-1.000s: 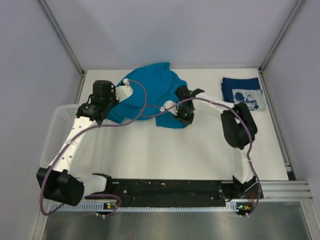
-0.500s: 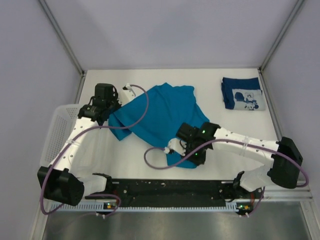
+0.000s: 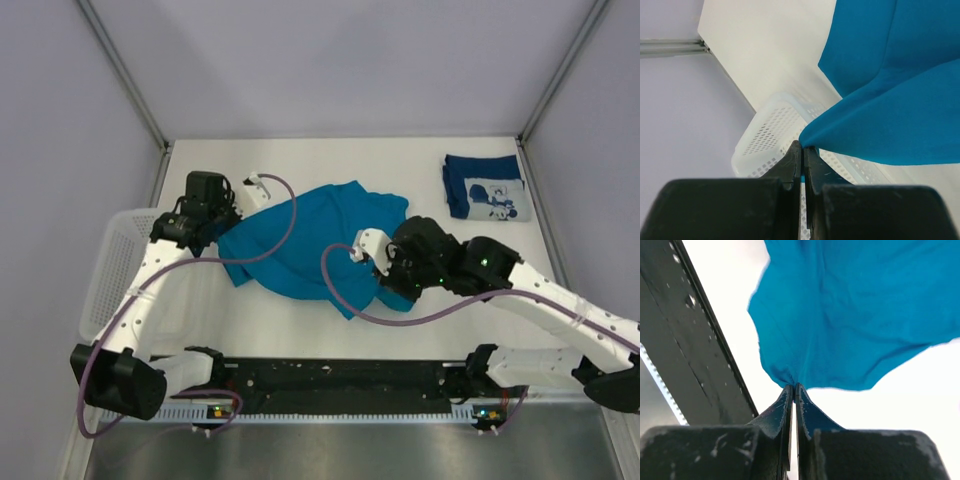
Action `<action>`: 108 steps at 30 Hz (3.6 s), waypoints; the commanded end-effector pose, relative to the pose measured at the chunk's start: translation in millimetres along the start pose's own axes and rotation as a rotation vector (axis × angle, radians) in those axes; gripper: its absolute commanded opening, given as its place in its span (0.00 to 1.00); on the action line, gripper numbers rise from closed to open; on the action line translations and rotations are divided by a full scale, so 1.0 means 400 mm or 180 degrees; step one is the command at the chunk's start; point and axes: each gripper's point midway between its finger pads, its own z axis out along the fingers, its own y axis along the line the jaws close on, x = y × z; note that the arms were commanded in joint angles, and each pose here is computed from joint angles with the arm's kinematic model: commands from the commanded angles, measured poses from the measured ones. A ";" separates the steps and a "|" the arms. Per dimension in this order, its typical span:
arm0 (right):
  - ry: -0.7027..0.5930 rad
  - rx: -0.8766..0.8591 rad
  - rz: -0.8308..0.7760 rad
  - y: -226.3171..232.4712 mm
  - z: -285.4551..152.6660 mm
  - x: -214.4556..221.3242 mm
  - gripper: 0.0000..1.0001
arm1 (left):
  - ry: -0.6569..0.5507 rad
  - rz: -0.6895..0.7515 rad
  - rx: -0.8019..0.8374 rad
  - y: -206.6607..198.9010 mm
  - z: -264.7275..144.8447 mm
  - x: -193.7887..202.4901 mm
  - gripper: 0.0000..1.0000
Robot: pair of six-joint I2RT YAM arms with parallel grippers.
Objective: Fold and stack the t-shirts
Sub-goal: Flatten out the tshirt
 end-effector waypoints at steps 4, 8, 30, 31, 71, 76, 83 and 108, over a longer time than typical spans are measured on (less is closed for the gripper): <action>-0.0517 -0.0613 0.0129 0.074 0.120 -0.145 0.00 | -0.0293 -0.0262 -0.0089 0.027 -0.017 -0.051 0.00; 0.0000 -0.0957 -0.0163 0.190 0.256 -0.099 0.00 | -0.0287 -0.0291 -0.0088 0.022 -0.005 -0.050 0.00; 0.0422 -0.1030 -0.0665 0.280 0.435 0.089 0.99 | -0.0197 -0.0208 -0.0049 -0.005 0.013 -0.020 0.00; 0.0331 -0.0975 -0.0666 0.281 0.447 0.076 0.99 | -0.0187 -0.0208 -0.0052 -0.005 0.015 -0.018 0.00; -0.1635 0.2010 0.0838 -0.238 -0.592 -0.133 0.00 | -0.1510 -0.0347 0.0132 0.050 -0.503 -0.177 0.00; -0.2012 0.2226 0.0896 -0.248 -0.710 -0.144 0.00 | -0.1792 -0.0325 0.0009 0.074 -0.610 -0.199 0.00; -0.1444 0.2428 0.0743 -0.407 -0.560 -0.246 0.00 | -0.1629 -0.0463 -0.0079 0.147 -0.461 -0.260 0.00; -0.2325 0.3838 0.0476 -0.882 -0.872 -0.361 0.00 | -0.1729 -0.0770 -0.2286 0.657 -0.301 -0.478 0.00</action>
